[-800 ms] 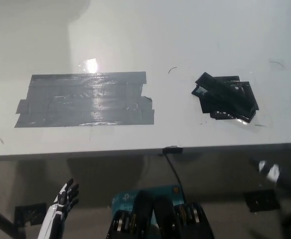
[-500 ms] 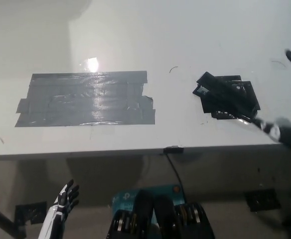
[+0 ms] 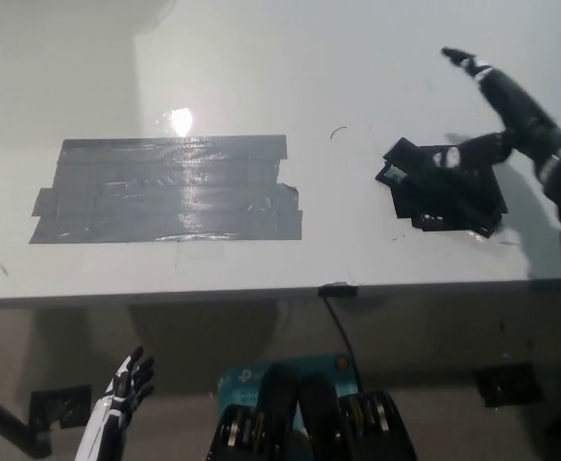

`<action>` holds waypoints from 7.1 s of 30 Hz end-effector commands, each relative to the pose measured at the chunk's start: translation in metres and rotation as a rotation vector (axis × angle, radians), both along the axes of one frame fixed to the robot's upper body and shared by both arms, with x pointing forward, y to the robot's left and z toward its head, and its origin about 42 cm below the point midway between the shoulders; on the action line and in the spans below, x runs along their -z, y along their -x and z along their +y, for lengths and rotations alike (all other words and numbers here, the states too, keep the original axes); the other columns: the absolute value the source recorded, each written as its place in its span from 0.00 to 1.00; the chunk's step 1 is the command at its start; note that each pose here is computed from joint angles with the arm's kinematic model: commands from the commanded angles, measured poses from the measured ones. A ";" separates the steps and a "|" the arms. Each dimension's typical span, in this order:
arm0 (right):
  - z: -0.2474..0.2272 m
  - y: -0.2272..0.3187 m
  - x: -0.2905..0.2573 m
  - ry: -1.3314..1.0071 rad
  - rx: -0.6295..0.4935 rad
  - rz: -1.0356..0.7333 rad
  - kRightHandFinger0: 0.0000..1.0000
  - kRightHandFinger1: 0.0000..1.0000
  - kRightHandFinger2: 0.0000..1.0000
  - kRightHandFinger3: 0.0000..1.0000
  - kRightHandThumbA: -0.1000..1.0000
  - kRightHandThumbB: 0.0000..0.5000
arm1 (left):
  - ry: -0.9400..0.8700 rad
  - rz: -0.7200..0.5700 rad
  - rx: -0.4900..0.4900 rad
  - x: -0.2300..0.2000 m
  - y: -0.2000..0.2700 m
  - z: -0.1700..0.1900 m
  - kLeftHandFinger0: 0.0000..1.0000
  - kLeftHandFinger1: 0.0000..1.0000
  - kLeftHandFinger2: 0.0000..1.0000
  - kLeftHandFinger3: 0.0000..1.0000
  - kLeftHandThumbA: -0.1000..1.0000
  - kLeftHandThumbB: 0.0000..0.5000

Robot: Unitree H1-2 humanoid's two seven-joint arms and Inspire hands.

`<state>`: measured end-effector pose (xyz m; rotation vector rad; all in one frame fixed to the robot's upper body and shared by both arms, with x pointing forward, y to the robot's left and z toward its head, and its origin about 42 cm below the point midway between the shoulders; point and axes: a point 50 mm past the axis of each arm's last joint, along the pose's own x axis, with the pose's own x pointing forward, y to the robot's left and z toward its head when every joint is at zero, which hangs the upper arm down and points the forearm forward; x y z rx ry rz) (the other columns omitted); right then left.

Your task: A stapler is kept on the black spot marked on the desk infront of the robot. The robot picks up the stapler using its right hand and passes it to a person

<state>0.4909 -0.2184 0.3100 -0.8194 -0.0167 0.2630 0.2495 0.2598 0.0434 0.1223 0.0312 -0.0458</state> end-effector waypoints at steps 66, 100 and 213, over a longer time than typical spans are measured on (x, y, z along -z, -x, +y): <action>-0.012 -0.048 0.035 -0.273 0.157 0.211 0.10 0.55 0.85 0.89 0.00 0.33 | -0.004 -0.094 0.022 -0.017 -0.019 0.002 1.00 1.00 1.00 1.00 1.00 0.95; 0.002 0.003 -0.102 -1.481 -0.390 0.193 0.00 0.13 0.63 0.77 0.00 0.21 | -0.018 -0.103 0.044 -0.021 -0.028 0.002 1.00 1.00 1.00 1.00 1.00 0.90; -0.040 0.293 -0.076 -0.640 -0.765 -0.603 1.00 1.00 1.00 1.00 0.75 0.85 | -0.014 0.000 0.041 0.012 0.011 -0.003 1.00 1.00 1.00 1.00 1.00 0.97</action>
